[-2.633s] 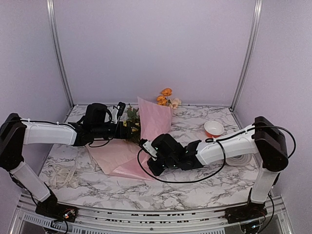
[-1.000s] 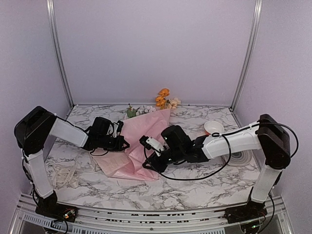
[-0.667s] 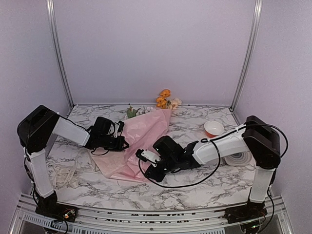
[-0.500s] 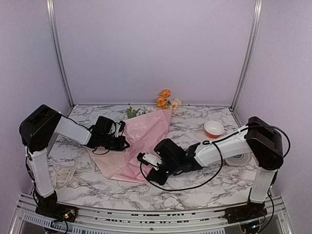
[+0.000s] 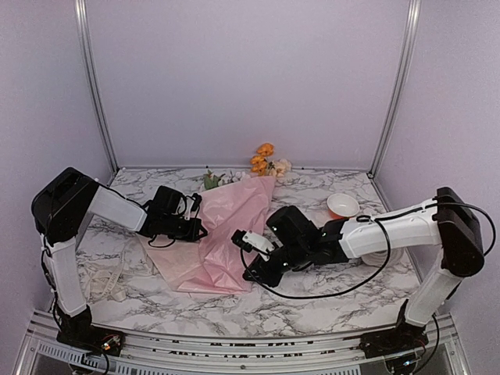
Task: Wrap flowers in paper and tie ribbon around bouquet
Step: Press the fold line of the 2/3-folded wrapping paper.
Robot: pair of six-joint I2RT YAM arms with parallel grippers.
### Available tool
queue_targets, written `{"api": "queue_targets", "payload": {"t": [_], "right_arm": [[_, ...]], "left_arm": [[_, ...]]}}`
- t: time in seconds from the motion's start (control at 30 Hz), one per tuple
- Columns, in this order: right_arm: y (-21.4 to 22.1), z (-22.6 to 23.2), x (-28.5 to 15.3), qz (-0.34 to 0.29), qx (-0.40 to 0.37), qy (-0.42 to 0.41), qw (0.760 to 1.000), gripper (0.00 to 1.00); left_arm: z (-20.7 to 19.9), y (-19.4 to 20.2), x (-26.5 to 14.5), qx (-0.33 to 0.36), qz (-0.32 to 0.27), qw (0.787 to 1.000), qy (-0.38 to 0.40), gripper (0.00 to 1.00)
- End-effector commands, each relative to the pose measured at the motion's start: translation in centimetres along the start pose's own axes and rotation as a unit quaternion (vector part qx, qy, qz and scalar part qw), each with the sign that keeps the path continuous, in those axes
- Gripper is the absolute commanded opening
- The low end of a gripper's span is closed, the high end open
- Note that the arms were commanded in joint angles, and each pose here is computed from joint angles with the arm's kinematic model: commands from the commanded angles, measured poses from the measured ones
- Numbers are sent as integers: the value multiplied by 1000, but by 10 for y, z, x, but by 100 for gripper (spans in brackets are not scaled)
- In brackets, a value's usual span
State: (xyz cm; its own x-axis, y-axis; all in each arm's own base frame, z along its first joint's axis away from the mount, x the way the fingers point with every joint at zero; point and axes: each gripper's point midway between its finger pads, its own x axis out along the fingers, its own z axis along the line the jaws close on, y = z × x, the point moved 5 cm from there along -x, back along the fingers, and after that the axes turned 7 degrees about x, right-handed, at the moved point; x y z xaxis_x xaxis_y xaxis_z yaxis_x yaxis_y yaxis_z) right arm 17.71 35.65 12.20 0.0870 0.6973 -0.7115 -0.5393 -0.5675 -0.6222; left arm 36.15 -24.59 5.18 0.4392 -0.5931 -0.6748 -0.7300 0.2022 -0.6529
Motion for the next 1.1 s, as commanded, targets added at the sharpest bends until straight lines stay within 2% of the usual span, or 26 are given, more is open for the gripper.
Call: {"api": "queue_targets", "payload": {"t": [0.0,0.23,0.5,0.6,0.63,0.67,0.7,0.77,0.83,0.93,1.0,1.07], "right_arm": [[-27,-14,16,-22,31,8,999,14],[20,-36,54,75,56,51,994,14],[48,-40,57,92,74,57,991,14],[51,-40,57,93,76,56,991,14],[51,-40,57,91,76,56,991,14],[51,-40,57,90,76,57,991,14],[49,-40,57,88,77,58,992,14],[48,-40,58,87,80,56,991,14],[47,-38,58,81,85,50,992,14],[49,-37,58,82,93,45,991,14],[50,-37,58,82,97,42,991,14],[49,-37,58,78,102,42,991,14]], "left_arm": [[7,6,-3,0,18,1000,-21,0],[14,5,-5,1,26,998,-55,0],[22,-26,-16,12,0,993,-115,0],[31,-26,-21,6,6,989,-148,0],[33,-26,-23,4,6,988,-156,4],[35,-28,-26,1,3,987,-163,20],[35,-30,-31,0,-2,985,-172,32],[32,-40,-49,-3,-30,982,-184,46],[22,-52,-76,3,-75,978,-195,56],[-9,-56,-115,35,-121,973,-194,56],[-41,-41,-121,66,-121,978,-159,48],[-80,-19,-115,100,-105,985,-92,40]]}}
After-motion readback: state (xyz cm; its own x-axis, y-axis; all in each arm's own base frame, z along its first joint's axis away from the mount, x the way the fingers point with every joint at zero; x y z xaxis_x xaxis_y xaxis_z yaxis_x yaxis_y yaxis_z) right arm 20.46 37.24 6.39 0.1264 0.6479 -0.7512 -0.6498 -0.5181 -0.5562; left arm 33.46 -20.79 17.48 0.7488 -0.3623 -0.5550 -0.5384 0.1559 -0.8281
